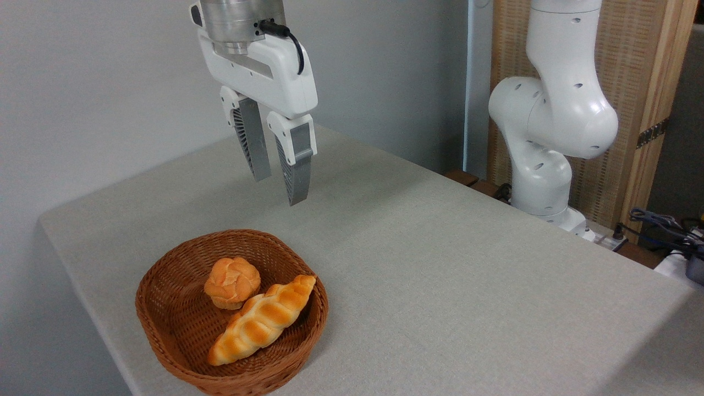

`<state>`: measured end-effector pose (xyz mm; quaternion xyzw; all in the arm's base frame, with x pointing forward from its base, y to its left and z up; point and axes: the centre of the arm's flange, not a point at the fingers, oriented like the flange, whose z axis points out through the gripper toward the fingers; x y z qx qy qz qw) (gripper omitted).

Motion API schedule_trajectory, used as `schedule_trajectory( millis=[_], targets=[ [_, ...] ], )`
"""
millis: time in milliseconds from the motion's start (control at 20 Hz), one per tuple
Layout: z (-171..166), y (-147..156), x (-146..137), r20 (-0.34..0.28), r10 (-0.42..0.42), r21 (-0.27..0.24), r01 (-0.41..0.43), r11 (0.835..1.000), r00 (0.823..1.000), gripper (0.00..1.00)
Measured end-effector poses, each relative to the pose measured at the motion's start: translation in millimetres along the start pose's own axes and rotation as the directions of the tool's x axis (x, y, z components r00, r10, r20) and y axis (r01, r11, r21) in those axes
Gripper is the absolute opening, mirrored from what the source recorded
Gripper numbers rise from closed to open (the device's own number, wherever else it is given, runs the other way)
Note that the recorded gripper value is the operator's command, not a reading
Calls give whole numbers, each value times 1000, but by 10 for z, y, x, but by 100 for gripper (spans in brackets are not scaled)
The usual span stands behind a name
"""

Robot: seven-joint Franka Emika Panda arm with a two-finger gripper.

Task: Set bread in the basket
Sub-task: 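Open the gripper and raise it away from the basket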

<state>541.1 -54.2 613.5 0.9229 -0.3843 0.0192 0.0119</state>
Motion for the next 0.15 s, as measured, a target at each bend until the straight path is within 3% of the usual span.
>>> schedule_trajectory(
  millis=[150],
  targets=[
    [3,-10,-13,3,-3,-2,3,1000,1000,100]
  ],
)
